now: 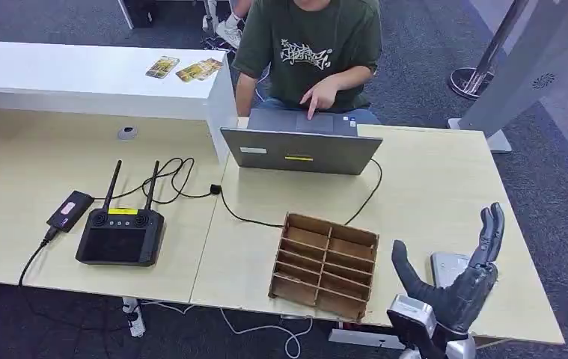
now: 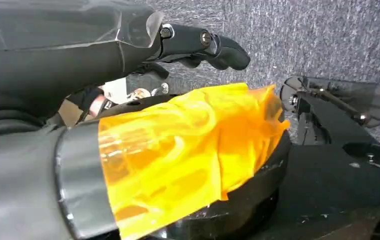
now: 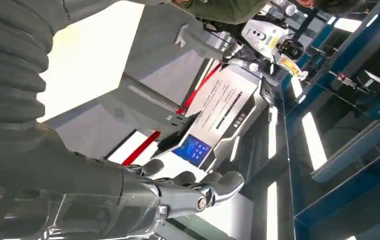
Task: Pass the card to the sensor for recognition and then transmit it.
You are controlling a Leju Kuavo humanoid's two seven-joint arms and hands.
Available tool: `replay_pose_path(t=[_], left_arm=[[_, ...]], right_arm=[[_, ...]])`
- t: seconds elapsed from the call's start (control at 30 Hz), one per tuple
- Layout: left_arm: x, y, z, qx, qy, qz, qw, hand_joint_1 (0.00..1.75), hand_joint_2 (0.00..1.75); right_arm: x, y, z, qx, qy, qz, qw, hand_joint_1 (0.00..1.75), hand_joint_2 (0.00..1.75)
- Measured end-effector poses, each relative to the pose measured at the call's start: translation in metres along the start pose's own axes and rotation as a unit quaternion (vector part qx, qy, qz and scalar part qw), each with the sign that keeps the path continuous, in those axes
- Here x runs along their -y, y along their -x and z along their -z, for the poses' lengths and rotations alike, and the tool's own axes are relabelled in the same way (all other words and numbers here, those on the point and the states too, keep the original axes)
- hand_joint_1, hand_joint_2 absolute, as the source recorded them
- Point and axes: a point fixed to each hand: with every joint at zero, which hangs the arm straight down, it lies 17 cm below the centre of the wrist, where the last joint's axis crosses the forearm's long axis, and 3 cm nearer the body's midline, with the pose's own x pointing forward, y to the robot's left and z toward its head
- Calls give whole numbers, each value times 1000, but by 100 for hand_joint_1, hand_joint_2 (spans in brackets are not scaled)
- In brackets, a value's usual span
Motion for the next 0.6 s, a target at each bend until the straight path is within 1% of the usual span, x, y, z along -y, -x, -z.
replay_pose_path(t=[0.13,0.3,0.4,0.6], left_arm=[[-1,0,0,0,-2,-2,1000,0,0],[-1,-1,0,3,-3,-5,1000,0,0],[-1,-1,0,2,-3,-6,1000,0,0],[-1,-1,0,2,-3,-6,1000,0,0]], right_arm=[[2,-5,-4,14,-2,-4,1000,0,175],[9,-4,-7,10,7,3,1000,0,175],[14,-6,-6,17,10,-4,1000,0,175],[19,-4,-6,8,13,-11,1000,0,175]])
